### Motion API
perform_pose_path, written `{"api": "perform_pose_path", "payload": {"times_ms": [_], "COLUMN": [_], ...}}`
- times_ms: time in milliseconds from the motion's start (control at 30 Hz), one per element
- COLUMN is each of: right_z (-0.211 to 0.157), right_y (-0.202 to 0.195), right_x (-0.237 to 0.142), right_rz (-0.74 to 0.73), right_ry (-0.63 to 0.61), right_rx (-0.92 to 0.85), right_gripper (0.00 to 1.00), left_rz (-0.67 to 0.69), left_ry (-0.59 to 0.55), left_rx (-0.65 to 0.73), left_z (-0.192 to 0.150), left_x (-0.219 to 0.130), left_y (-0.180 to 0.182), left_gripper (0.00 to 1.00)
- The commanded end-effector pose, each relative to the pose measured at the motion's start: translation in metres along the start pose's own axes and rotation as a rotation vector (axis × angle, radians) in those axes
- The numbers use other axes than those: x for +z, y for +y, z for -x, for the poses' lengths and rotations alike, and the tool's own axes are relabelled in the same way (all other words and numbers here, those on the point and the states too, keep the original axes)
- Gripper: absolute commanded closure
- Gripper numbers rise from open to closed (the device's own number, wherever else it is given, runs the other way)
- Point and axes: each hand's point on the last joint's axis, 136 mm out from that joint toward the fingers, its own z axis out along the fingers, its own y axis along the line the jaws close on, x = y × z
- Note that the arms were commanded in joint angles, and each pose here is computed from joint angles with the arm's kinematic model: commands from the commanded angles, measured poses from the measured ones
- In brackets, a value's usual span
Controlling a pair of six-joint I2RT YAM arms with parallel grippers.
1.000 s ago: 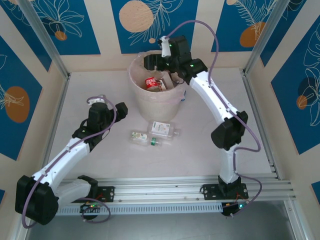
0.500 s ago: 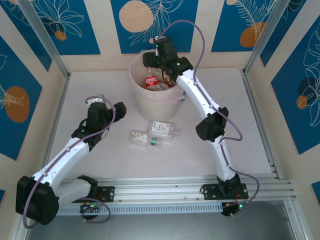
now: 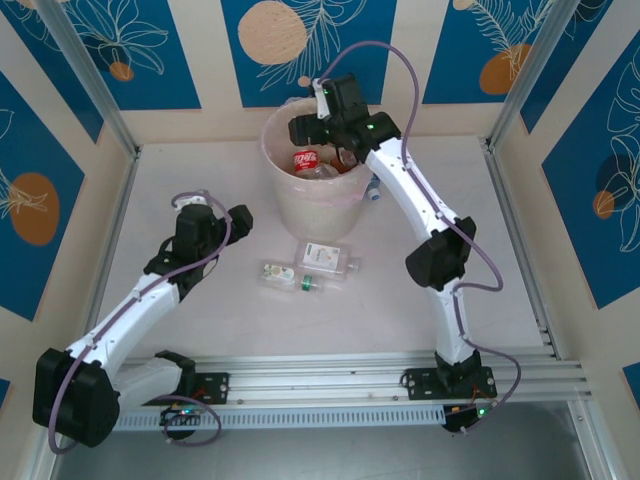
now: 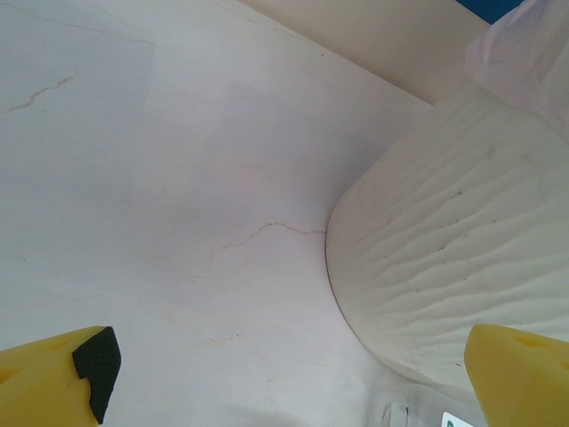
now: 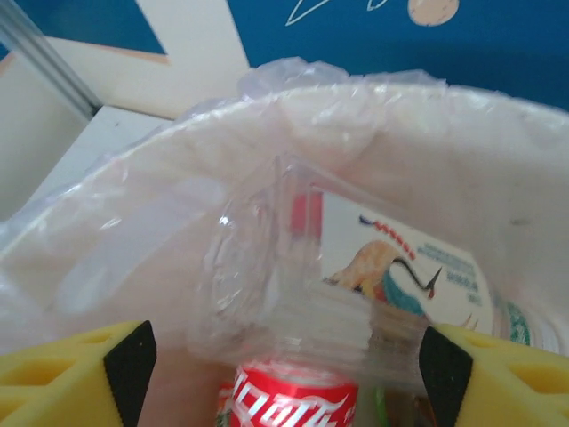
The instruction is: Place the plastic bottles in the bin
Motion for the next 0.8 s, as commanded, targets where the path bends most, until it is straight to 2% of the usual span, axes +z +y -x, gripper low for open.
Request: {"api": "perform_pose_path", "payload": {"times_ms": [0, 133, 267, 367, 567, 767], "right_z": [0.037, 0.034, 0.02, -0.003, -0.054, -0.096], "right_y": [0.008, -0.009, -0.077, -0.127, -0.2, -0.225], "right_x": [-0.064, -0.103, -0.121, -0.121, -0.091, -0.03], "right_rz": [0.063, 0.096, -0.041, -0.13, -0.248, -0.171], "right_ry": [-0.144, -0.198, -0.226, -0.196, -0.045, 0.137], "right_rx": [-0.018, 0.021, 0.153, 0.24, 0.377, 0.444], "right_gripper": [0.11, 0.07, 0.06, 0.05, 0.03, 0.0], "left_rz": [-0.011, -0.007, -0.013, -0.02, -0.021, -0.036], "left_ry": [0.009, 0.023, 0.04, 0.046, 0.041, 0.062], "left_rx": [-0.003, -0.006, -0.022, -0.031, -0.047, -0.065], "left_z": [-0.001, -0.003, -0.006, -0.006, -0.005, -0.008], "left_x": [0.003, 0.007, 0.011, 0.012, 0.012, 0.018], "left_y": [0.001, 0.001, -0.001, -0.003, -0.003, -0.007], "left_gripper": [0.0, 0.0, 0.0, 0.0, 0.0, 0.0]}}
